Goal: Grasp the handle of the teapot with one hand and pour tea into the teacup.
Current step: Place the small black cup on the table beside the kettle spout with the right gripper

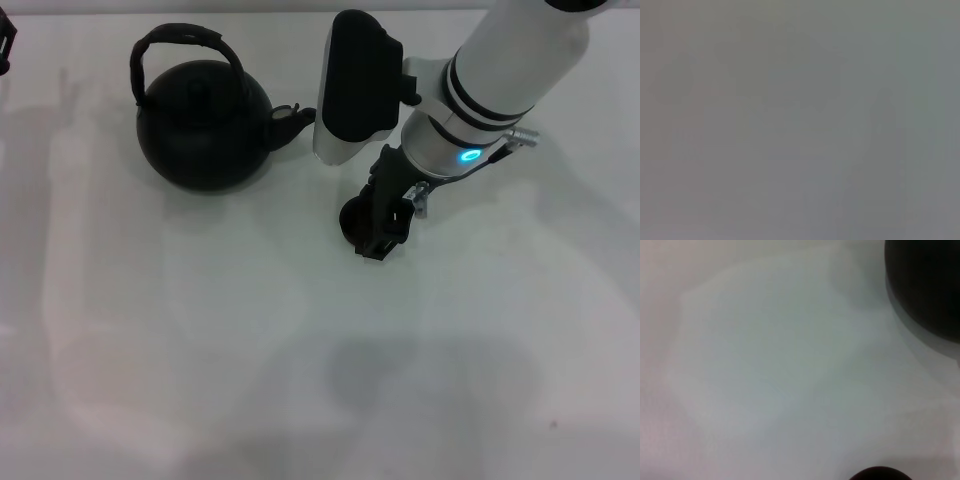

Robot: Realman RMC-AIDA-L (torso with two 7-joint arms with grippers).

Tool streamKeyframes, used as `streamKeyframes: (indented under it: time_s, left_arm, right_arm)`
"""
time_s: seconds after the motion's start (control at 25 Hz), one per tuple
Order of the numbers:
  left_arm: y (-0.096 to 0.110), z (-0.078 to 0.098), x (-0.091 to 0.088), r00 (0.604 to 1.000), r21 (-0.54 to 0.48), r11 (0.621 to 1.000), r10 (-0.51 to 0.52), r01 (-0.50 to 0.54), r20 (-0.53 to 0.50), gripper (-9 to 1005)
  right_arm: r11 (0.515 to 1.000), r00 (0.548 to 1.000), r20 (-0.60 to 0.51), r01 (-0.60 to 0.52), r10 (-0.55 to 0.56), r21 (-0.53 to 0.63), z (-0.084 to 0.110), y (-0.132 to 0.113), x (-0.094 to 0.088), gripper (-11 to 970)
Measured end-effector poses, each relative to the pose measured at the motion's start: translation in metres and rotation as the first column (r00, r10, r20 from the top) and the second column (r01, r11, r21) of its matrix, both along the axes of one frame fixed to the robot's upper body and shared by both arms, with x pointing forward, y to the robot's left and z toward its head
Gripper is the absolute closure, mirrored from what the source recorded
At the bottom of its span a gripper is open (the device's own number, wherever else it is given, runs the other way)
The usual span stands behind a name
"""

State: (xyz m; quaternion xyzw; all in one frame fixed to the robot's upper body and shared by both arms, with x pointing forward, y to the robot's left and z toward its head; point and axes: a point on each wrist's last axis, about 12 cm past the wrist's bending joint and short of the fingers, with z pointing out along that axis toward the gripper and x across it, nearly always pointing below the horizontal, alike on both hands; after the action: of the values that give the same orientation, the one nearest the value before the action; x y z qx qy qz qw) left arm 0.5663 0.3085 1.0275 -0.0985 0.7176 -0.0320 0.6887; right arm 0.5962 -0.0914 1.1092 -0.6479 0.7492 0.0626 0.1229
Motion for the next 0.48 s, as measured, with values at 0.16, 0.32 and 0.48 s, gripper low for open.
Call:
streamKeyframes:
  time_s: [0.16,0.32,0.48]
  left_arm:
    - [-0.0006,-0.0001,0.0000,1.000,-0.001,1.000,-0.001,0.001,0.000,230]
    - [-0.0009,-0.0002,-0.0001,1.000,-0.001,1.000,-0.001,0.001,0.000,229]
    - [-0.0010,-0.0002,-0.0001,1.000,-0.002,1.000,-0.001,0.001,0.000,229]
  right_arm:
    - [1.000,1.000,-0.001,0.004,-0.004,0.002,-0.0007,-0.0009,-0.0002,228]
    - [1.000,1.000,-0.002,0.008,-0.008,0.005,-0.0018,-0.0021,-0.0006,227]
    - [1.000,1.000,-0.001,0.016,-0.016,0.009,-0.0031,-0.0034,-0.0007,227]
